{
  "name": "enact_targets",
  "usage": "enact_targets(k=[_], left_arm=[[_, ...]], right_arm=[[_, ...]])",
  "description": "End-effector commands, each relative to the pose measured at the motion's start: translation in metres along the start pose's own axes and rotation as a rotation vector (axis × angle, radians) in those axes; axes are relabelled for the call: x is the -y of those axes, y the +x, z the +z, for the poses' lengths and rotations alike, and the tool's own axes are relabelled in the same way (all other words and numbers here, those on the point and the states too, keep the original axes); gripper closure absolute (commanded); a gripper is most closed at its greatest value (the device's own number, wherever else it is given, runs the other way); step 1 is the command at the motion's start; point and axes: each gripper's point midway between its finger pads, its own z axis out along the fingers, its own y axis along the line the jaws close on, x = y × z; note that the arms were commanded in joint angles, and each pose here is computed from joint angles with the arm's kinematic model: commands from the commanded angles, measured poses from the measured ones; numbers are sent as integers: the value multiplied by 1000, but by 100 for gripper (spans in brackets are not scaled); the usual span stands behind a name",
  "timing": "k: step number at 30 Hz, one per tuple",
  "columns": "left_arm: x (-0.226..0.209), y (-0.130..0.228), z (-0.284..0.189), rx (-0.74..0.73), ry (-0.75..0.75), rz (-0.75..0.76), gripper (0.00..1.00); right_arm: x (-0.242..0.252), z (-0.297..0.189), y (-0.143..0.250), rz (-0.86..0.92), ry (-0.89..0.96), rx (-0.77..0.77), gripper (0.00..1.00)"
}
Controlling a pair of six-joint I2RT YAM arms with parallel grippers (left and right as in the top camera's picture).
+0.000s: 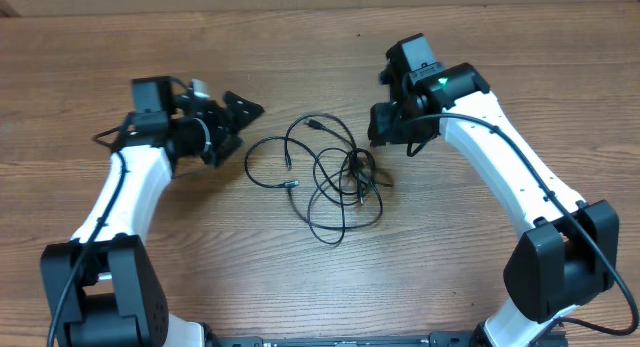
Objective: Untangle cables
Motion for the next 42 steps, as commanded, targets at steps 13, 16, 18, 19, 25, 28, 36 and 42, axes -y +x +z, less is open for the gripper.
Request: enact_targets(k=[13,16,18,19,25,28,36,42], left_arm=[[20,77,52,-27,-219,-173,24],[25,95,60,-42,-237,-264,4],[33,102,64,-46,-222,-325,0],[36,104,67,-45,-215,-341,0],[36,115,68,-60,-231,-484,19],[27,132,63,-94,-299,-766,23],[24,144,67,-44,-354,-985,30],[13,162,85,-24,-422,-1033,30]], right_arm=[[43,-19,-9,286,88,41,21],[53,-21,-6,308,100,26,21],[58,-21,-4,322,107,17,21],[61,-22,-3,328,110,13,21],[74,-24,1,360,125,-6,21],[78,-24,2,371,129,-9,21],[80,-25,2,376,132,-13,21],[80,-25,4,376,134,-20,21]])
